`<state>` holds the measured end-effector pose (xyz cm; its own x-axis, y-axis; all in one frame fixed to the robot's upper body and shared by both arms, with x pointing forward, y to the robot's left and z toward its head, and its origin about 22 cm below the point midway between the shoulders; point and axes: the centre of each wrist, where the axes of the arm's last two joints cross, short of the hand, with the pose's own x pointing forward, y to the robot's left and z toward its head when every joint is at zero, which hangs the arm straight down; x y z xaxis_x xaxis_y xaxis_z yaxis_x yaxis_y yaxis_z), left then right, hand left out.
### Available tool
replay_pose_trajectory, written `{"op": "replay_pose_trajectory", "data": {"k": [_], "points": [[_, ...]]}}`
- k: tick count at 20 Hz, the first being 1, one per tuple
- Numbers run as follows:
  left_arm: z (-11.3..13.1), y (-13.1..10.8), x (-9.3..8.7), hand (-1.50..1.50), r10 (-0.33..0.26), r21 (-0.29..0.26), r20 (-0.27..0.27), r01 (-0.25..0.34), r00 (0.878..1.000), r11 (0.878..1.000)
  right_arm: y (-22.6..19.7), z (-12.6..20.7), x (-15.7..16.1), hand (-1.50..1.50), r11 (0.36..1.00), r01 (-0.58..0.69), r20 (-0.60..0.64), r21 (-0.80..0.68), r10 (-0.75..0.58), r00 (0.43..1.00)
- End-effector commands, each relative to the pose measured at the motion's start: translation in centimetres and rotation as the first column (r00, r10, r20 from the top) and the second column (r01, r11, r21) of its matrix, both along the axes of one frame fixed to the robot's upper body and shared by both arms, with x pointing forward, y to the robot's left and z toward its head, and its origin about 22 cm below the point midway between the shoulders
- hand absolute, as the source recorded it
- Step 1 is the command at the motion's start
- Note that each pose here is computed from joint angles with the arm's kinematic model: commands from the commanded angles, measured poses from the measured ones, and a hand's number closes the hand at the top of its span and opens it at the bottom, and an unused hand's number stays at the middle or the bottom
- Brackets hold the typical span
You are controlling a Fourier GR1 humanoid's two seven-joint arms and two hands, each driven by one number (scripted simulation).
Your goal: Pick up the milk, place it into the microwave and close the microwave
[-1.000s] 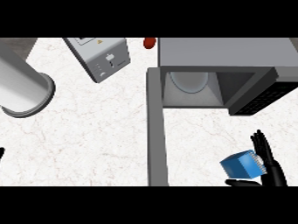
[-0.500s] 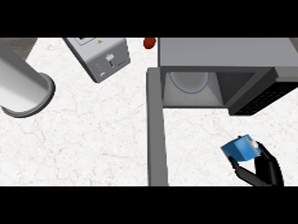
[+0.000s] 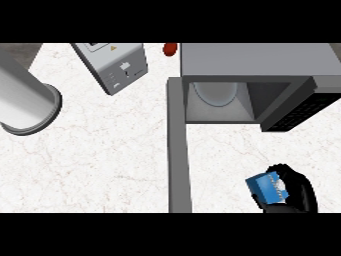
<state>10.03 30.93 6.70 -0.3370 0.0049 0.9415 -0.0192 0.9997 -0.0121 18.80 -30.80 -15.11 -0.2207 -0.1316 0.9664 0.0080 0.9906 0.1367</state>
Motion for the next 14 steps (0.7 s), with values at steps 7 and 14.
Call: {"op": "replay_pose_trajectory", "data": {"k": [7, 14], "points": [[0.2, 0.9, -0.7, -1.5, 0.005, -0.011, 0.012, -0.005, 1.0, 1.0, 2.7, 3.3, 5.6, 1.5, 0.99, -0.111, 0.074, 0.089, 0.104, 0.992], [0.3, 0.4, -1.0, -1.5, 0.005, -0.015, -0.001, -0.006, 1.0, 1.0, 5.8, 8.8, 4.7, 1.5, 0.986, -0.164, 0.087, 0.018, 0.162, 0.983]]}}
